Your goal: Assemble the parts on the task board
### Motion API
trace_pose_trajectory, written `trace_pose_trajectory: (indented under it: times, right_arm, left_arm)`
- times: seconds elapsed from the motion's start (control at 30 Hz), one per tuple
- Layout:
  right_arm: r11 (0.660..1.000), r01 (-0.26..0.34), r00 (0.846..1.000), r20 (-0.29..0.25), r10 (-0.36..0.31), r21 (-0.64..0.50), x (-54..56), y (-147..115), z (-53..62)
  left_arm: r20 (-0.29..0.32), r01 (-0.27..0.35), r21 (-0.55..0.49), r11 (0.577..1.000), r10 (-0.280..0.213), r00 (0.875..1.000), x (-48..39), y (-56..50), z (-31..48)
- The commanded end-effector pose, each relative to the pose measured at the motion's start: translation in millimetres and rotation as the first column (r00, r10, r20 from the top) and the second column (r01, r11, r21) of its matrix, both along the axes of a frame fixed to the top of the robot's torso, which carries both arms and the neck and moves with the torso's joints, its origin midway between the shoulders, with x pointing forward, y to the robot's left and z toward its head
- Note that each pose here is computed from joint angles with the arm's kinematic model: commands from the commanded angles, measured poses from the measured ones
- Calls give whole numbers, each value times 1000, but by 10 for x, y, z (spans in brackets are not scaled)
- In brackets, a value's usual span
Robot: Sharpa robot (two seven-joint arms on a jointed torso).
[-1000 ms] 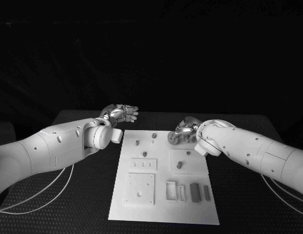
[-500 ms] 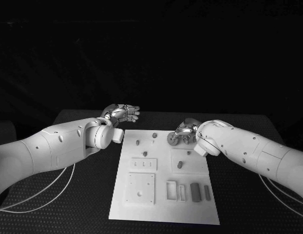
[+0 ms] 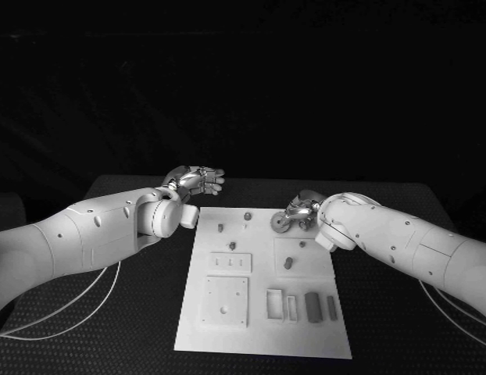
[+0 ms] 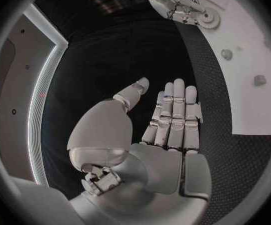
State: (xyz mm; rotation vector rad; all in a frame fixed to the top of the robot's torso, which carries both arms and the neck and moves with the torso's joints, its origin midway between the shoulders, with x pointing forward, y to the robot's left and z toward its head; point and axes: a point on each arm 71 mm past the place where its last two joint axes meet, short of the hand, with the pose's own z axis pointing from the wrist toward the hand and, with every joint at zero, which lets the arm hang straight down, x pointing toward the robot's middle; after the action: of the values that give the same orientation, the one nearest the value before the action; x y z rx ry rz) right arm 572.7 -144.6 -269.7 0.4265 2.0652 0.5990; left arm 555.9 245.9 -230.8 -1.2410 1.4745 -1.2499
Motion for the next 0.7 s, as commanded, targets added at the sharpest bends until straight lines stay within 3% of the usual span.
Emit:
trace_pose_trajectory:
  times: [0.03,0.23,0.53,0.7]
  right_arm:
    - [999,-10,1000,27,12,-45,5,-2,1]
    - [999,8,999,45,-5,-47,23,-31,8]
    - [997,0,989,147,12,-80,41,-26,68]
    - [998,1,985,171,11,-65,43,-26,86]
  left_arm:
    - [6,19,-9,1000,-18,1000,-2,-29,11]
    - [5,20,-9,1000,-20,1000,-1,-31,10]
    - [4,21,-9,1000,-21,1000,0,-30,9]
    - [4,19,-9,1000,-19,1000,1,-24,9]
